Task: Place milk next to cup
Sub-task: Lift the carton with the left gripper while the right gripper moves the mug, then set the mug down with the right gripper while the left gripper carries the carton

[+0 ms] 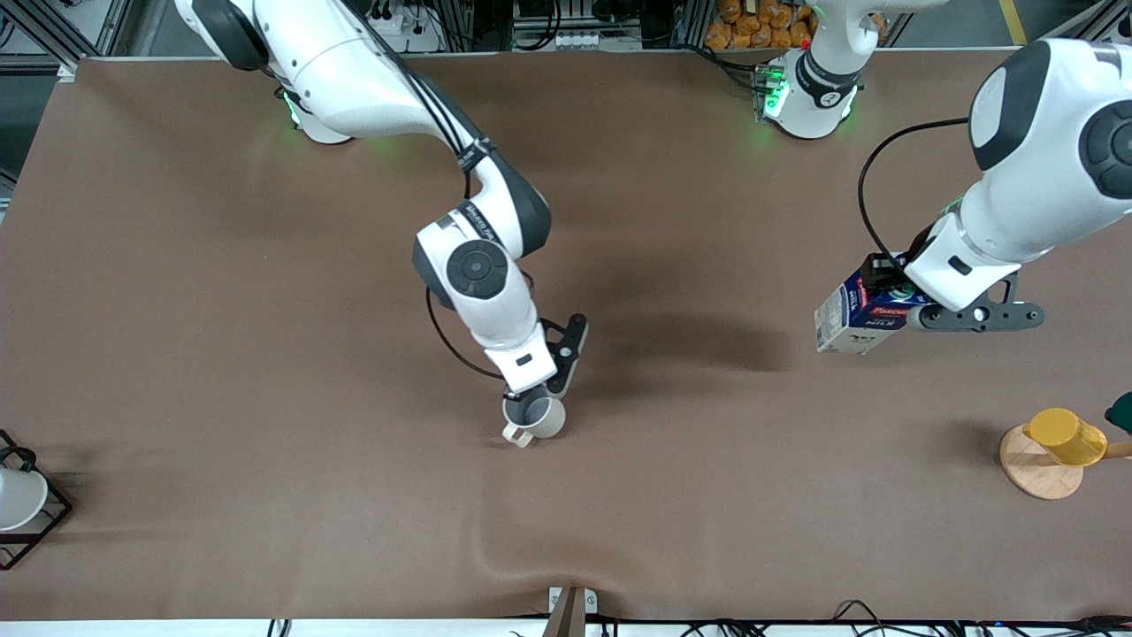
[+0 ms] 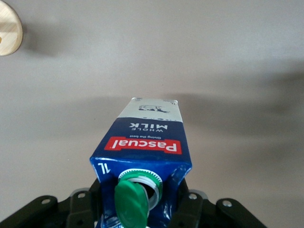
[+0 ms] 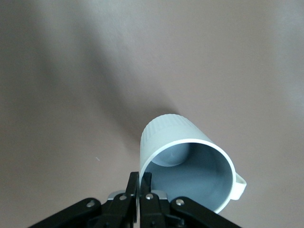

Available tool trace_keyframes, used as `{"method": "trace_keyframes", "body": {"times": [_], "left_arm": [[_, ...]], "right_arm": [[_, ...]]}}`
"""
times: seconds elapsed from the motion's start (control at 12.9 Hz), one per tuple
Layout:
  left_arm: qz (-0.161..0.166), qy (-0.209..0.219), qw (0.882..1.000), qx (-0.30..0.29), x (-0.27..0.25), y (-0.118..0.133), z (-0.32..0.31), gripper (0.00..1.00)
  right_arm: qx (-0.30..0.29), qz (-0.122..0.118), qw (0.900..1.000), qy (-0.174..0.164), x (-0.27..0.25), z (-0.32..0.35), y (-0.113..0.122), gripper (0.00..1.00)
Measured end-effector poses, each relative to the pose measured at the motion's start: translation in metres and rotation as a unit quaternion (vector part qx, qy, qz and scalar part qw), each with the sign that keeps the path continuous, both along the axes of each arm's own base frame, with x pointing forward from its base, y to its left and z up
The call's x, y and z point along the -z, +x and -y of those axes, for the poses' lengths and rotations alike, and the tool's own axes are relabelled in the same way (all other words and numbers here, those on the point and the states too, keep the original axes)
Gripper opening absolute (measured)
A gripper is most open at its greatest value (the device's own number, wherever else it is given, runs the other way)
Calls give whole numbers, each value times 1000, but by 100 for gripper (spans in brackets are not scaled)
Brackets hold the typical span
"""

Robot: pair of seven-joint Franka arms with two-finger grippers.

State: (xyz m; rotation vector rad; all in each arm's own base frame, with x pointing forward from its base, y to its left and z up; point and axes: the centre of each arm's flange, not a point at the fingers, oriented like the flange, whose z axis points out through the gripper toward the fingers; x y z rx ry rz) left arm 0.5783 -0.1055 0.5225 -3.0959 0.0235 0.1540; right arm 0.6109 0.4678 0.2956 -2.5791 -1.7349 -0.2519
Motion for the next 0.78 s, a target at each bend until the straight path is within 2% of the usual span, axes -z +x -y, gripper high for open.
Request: {"method": "trace_keyframes", "body": {"times": [0.16, 0.39, 0.78], "left_arm": [[-1, 1, 1000, 1, -10, -3, 1, 59], [-5, 1, 1000, 6, -12, -6, 6, 59], [-3, -1, 1000, 15, -17, -11, 31, 57]], "right_arm": [[24, -6, 1000, 2, 10, -20, -13, 4], [33, -11, 999, -6, 17, -23, -14, 4], [45, -50, 997, -41, 16, -16, -18, 4]]}}
